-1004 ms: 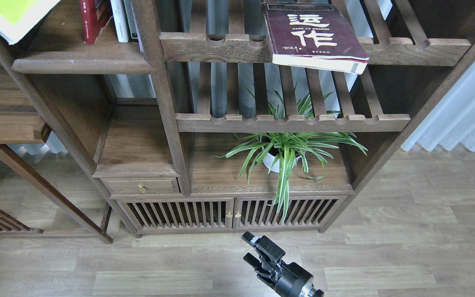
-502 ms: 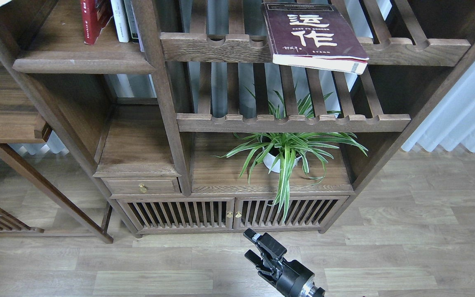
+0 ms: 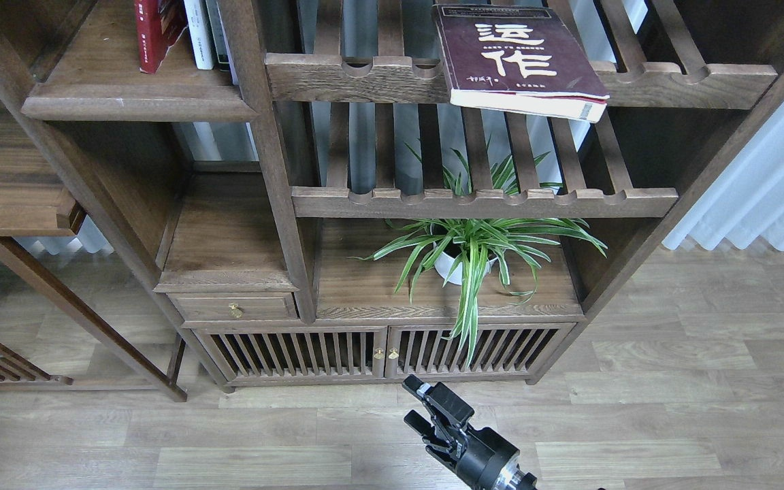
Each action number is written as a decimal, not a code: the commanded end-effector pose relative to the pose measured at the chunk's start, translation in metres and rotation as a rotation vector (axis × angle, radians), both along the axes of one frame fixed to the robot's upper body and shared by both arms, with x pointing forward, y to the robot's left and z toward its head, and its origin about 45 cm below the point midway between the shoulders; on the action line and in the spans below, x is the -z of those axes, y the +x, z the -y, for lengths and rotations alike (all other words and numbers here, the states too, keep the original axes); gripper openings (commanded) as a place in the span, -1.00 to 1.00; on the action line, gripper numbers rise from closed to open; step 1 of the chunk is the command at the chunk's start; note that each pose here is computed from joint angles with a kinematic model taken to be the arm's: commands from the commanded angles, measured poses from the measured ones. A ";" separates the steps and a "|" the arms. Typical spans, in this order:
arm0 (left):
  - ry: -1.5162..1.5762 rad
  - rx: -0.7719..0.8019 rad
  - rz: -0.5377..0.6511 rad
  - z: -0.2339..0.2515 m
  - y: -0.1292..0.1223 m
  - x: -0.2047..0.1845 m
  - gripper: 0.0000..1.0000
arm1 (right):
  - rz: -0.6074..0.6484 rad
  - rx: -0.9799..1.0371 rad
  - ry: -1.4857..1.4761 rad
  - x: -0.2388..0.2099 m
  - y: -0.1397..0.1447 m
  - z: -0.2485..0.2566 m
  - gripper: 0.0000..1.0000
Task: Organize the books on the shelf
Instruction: 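Place the yellow-green book on the top shelf with the left gripper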
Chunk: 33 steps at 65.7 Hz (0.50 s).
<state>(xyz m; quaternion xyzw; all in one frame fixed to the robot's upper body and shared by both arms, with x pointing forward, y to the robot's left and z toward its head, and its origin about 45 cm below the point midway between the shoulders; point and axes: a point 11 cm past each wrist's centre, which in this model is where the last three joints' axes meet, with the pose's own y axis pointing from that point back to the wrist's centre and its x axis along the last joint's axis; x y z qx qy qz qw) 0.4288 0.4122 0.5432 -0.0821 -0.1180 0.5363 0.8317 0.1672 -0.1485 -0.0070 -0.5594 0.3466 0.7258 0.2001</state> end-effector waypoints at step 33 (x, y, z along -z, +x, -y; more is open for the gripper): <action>-0.117 0.012 -0.105 0.060 0.081 0.034 -0.99 | 0.017 -0.001 0.015 -0.006 0.003 -0.003 1.00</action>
